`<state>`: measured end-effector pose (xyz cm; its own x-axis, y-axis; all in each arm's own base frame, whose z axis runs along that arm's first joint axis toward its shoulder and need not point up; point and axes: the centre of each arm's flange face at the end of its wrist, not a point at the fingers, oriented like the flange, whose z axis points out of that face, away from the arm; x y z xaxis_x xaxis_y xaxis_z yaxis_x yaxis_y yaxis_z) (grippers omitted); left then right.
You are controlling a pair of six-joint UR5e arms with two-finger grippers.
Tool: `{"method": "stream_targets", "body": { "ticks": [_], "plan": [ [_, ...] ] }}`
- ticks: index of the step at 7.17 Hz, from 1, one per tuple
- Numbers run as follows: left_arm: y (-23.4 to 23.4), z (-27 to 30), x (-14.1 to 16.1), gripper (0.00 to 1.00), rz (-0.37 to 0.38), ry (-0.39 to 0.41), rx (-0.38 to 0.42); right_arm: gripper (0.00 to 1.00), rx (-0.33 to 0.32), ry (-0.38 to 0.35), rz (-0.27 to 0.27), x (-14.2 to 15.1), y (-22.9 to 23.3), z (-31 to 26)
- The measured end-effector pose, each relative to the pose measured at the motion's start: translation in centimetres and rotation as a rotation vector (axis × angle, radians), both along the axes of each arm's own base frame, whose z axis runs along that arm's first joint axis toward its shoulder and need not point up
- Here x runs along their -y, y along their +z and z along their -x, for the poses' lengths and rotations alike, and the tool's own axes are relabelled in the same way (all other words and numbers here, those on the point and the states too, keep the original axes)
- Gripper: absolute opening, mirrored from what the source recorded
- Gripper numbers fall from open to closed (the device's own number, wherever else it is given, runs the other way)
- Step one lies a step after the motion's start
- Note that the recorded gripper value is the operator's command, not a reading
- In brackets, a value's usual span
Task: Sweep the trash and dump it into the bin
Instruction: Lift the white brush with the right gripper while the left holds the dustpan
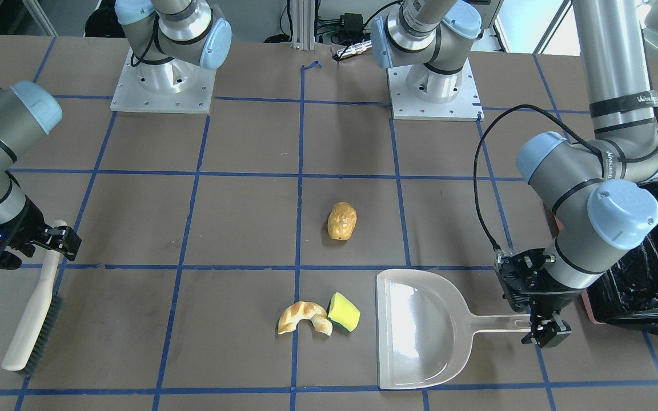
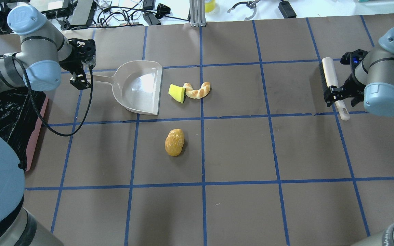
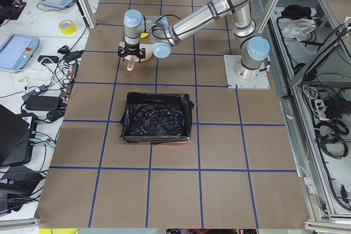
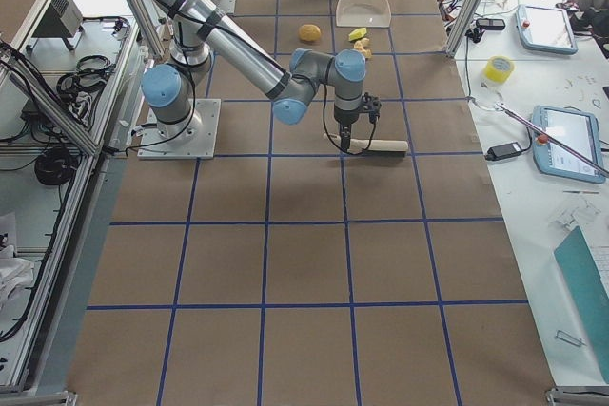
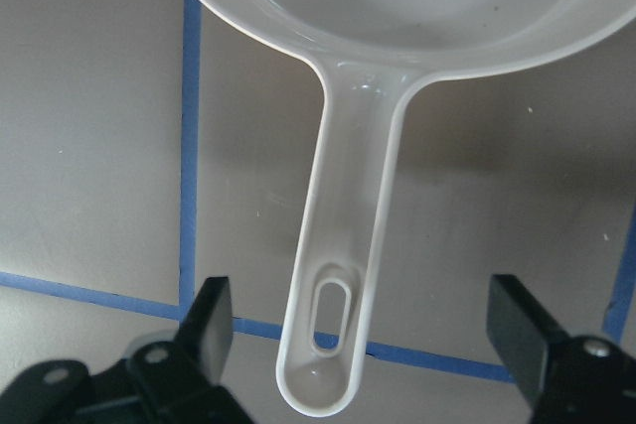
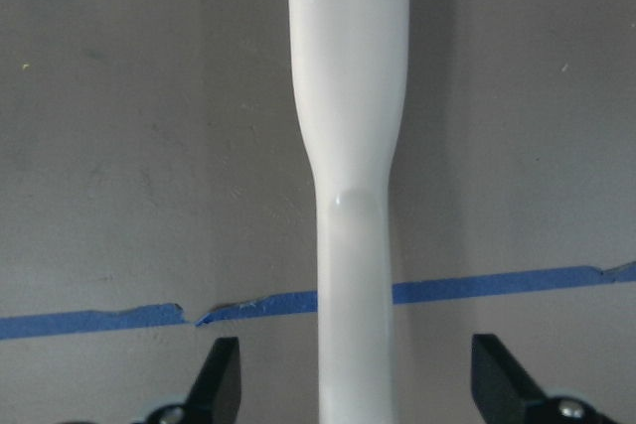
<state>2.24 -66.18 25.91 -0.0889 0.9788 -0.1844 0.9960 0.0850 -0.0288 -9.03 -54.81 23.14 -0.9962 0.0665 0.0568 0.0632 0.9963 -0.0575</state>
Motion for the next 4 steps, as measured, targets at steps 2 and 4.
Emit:
{"method": "stream_targets", "body": {
  "ticks": [2, 4],
  "plan": [
    [-1.1, 0.0, 0.4, 0.76, -0.013, 0.0, -0.005, 0.57, -0.002, 0.0, 0.0, -0.1, 0.0, 0.0],
    [-2.0, 0.1, 0.4, 0.51, -0.026, 0.002, -0.01, 0.47, 0.002, -0.005, -0.002, -0.1, -0.1, 0.3]
  ]
}}
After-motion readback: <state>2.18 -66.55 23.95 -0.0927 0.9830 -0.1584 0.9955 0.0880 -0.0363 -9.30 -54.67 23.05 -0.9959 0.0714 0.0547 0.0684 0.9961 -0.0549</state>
